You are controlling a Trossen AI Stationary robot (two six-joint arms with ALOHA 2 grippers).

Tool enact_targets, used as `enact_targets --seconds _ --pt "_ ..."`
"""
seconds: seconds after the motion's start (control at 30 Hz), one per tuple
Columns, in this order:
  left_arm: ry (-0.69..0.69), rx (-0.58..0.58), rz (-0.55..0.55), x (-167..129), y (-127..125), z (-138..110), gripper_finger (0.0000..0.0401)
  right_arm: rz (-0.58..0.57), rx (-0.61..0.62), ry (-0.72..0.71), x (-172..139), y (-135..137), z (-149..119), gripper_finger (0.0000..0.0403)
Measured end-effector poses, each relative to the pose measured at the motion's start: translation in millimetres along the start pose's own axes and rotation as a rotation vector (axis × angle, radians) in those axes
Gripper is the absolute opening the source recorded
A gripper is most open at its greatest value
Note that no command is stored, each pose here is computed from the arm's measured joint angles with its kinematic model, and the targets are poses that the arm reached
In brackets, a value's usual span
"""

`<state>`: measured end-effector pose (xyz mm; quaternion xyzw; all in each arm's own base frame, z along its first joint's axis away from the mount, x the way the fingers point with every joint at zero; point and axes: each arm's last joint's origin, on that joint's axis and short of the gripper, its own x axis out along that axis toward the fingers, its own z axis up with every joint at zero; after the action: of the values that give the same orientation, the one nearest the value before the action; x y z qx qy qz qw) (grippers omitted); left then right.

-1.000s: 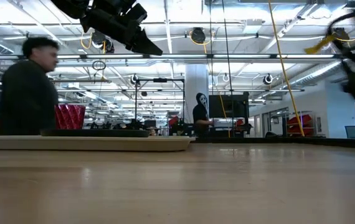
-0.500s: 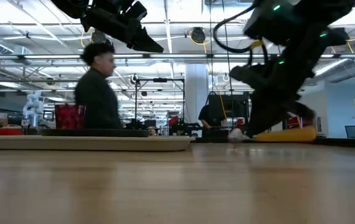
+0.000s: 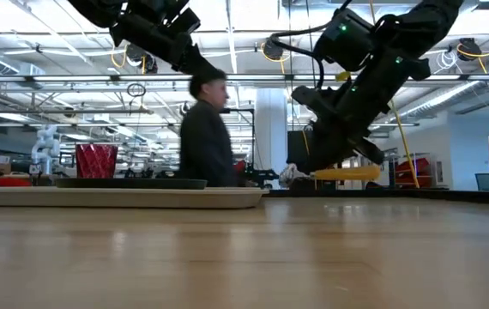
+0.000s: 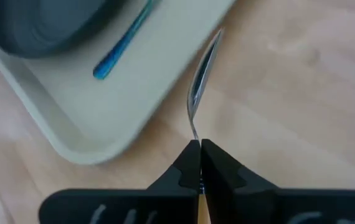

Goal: Pick and place plate/cup/fork/spoon on tray
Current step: Put the orange spoon on the right side of the blue fork

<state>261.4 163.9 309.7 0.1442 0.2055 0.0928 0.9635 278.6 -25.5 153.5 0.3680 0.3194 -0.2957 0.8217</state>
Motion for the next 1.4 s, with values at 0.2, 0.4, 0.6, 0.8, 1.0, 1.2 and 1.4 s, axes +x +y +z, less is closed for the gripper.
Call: enact_targets --seconds 0.2,0.4,0.6,0.8,1.0,1.2,1.4 --pt "0.003 -0.006 0.007 -0.7 2.2 -1.1 0.0081 0.018 0.025 -0.153 2.6 -4.7 24.2 0.0001" --pt "0.002 -0.003 0.007 -0.7 2.2 -1.1 0.0081 0.025 0.074 -0.263 5.7 -9.1 40.5 0.0000" --pt "0.001 -0.001 0.010 -0.9 2.8 -1.2 0.0081 0.034 0.074 -0.282 11.2 -1.0 48.1 0.0000" --pt "-0.006 -0.005 0.023 -1.7 5.6 -1.3 0.0081 -0.018 -0.005 -0.207 34.9 16.7 64.3 0.0000" --pt "0.009 -0.012 0.021 -7.5 5.7 -1.3 0.0081 -0.128 -0.029 -0.085 47.9 28.2 84.1 0.0000" --pt "0.035 -0.021 0.028 -16.9 8.6 -2.8 0.0081 -0.218 -0.048 0.001 41.3 49.4 105.7 0.0000" --pt "0.080 -0.032 0.047 -22.4 17.1 -11.0 0.0081 -0.271 -0.057 0.014 46.1 62.4 118.9 0.0000"
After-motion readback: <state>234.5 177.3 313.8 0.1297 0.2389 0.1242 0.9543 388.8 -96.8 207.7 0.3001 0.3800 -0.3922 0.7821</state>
